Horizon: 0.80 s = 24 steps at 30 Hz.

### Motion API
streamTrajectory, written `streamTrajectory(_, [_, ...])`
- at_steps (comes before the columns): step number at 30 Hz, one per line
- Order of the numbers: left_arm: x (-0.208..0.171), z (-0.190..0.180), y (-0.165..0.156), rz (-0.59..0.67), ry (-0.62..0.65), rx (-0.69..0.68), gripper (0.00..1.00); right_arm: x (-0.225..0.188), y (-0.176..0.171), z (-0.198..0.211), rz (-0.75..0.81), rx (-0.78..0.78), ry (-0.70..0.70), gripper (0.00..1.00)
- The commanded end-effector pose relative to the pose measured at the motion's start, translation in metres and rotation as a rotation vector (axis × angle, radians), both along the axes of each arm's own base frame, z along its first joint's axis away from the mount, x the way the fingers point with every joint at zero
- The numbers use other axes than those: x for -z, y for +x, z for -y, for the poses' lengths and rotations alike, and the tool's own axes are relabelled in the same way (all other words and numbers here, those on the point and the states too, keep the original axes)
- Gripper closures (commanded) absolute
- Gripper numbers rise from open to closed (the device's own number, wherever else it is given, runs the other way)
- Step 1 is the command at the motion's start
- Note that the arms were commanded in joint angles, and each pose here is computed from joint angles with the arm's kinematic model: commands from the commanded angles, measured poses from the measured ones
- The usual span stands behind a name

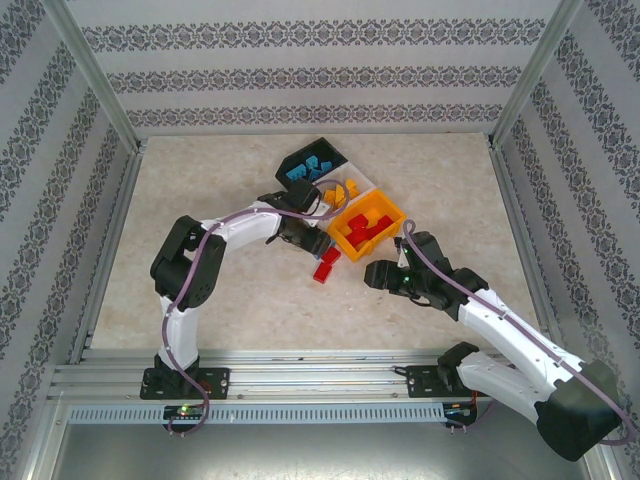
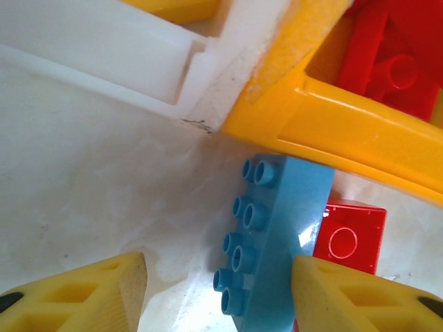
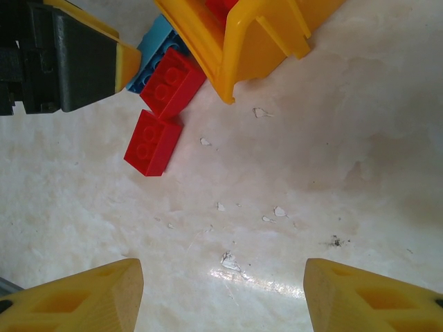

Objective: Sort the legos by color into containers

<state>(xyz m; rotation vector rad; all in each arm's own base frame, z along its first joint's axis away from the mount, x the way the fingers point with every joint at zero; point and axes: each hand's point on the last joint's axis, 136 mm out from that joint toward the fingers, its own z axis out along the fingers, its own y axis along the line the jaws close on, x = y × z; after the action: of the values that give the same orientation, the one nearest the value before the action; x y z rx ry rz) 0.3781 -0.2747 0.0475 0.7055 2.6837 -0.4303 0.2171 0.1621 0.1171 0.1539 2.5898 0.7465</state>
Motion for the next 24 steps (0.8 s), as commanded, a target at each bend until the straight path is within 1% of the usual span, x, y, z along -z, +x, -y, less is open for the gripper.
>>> streamTrajectory(1, [0.006, -0.048, -0.012, -0.018, 0.164, -0.102, 0.43, 0.004, -0.002, 0.002, -0.005, -0.005, 0.001, 0.37])
streamTrajectory(4, [-0.003, -0.076, -0.018, -0.012, 0.169, -0.17, 0.43, 0.004, -0.002, 0.003, -0.003, -0.003, 0.001, 0.37])
streamTrajectory(7, [-0.018, -0.087, -0.02, 0.018, 0.139, -0.196, 0.42, 0.005, -0.002, 0.003, -0.003, -0.003, -0.001, 0.37])
streamTrajectory(8, [-0.024, -0.088, -0.02, 0.026, 0.132, -0.199, 0.4, 0.005, -0.002, 0.003, -0.004, -0.003, -0.002, 0.37])
streamTrajectory(10, [-0.034, -0.084, -0.019, 0.041, 0.104, -0.19, 0.34, 0.005, -0.001, 0.002, -0.005, -0.003, 0.003, 0.37])
streamTrajectory(12, [-0.042, -0.075, -0.018, 0.052, 0.055, -0.17, 0.3, 0.004, 0.0, 0.0, -0.005, -0.002, 0.009, 0.37])
streamTrajectory(14, [-0.048, -0.064, -0.02, 0.056, 0.002, -0.123, 0.27, 0.004, 0.0, 0.0, -0.005, -0.003, 0.013, 0.37])
streamTrajectory(16, [-0.049, -0.057, -0.023, 0.046, -0.021, -0.072, 0.25, 0.003, 0.0, 0.0, -0.006, 0.0, 0.013, 0.37])
streamTrajectory(20, [-0.035, -0.046, -0.037, -0.023, -0.013, 0.051, 0.22, 0.003, -0.002, 0.002, -0.005, 0.004, 0.007, 0.37])
streamTrajectory(24, [-0.02, -0.045, -0.041, -0.054, 0.023, 0.104, 0.22, 0.003, -0.001, 0.002, -0.004, 0.007, 0.008, 0.37])
